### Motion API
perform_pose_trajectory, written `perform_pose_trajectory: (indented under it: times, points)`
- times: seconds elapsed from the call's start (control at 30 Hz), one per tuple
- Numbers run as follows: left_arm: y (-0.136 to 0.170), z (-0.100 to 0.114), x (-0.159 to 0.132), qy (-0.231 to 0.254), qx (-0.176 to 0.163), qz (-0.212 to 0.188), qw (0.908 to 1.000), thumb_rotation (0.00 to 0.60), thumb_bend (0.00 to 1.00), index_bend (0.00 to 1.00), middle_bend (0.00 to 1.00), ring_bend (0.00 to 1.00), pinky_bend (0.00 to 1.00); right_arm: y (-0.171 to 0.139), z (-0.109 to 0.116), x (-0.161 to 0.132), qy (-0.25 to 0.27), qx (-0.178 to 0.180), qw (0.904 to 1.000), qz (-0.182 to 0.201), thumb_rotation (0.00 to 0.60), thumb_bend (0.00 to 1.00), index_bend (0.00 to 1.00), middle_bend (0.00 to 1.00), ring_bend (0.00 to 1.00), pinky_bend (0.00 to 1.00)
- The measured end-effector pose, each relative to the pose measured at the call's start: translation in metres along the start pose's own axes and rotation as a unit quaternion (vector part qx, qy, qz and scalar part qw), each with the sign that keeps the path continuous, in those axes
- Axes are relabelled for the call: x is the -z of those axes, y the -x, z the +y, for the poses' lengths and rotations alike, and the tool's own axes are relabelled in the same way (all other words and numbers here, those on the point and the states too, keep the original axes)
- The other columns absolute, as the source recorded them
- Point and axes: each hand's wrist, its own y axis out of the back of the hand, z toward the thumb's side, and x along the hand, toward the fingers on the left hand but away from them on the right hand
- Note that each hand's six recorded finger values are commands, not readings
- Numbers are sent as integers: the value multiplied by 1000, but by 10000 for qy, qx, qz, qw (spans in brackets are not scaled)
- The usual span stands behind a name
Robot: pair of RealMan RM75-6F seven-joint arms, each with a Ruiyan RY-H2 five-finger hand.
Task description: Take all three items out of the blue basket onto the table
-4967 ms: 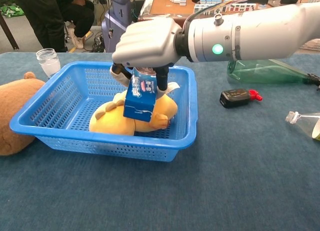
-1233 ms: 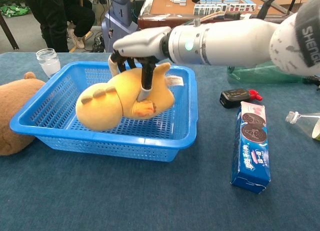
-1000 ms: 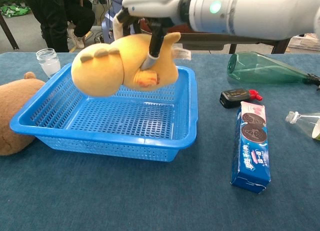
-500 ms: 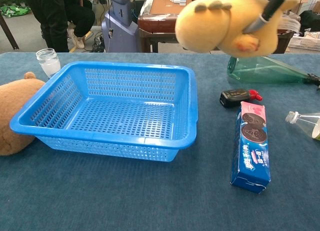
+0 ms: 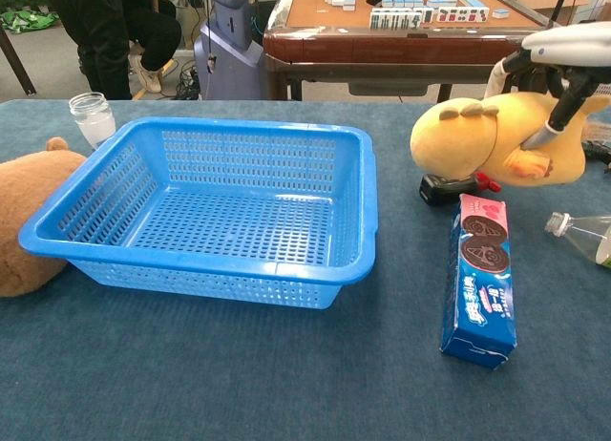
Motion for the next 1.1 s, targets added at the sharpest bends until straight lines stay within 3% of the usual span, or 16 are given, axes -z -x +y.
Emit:
perform_pose_trajectory:
  times: [0.03, 0.13, 0.3, 0.37, 0.43, 0.5, 0.77, 1.1]
  points:
    - [0, -1, 0, -5, 18, 8, 10000, 359, 207, 0, 73, 65, 227, 0, -4, 0, 32, -63, 10000, 1, 600, 281, 21, 123, 150, 330]
    - [-1, -4, 1, -41, 90, 13, 10000, 360, 207, 0, 73, 65, 226, -4, -3, -2, 57, -33, 10000, 62, 600, 281, 0, 64, 92, 258]
    - [-4, -6, 2, -92, 109, 17, 9999, 365, 207, 0, 73, 65, 225, -19, 10, -4, 90, 210, 9996, 179, 600, 281, 0, 65, 80, 234]
    - [-5, -5, 5, -109, 93, 52, 9999, 418, 207, 0, 73, 65, 225, -30, 17, -2, 110, 361, 9991, 178, 600, 281, 0, 112, 80, 234]
    - [-6, -5, 9, -165, 74, 104, 9998, 543, 207, 1, 73, 65, 225, -43, 23, 2, 134, 531, 9984, 144, 600, 281, 7, 158, 92, 235]
    - [-6, -4, 13, -256, 44, 152, 9995, 598, 207, 2, 73, 65, 225, -57, 27, 7, 155, 681, 9975, 91, 600, 281, 46, 201, 132, 239]
    - [2, -4, 28, -460, -6, 440, 9980, 600, 207, 29, 73, 65, 225, -134, 23, 31, -11, 1230, 9918, -352, 600, 281, 268, 356, 301, 360]
    - [30, -13, 39, -823, 8, 758, 9937, 600, 207, 39, 73, 65, 225, -226, -9, 51, 80, 1510, 9817, -1156, 600, 281, 311, 381, 316, 370]
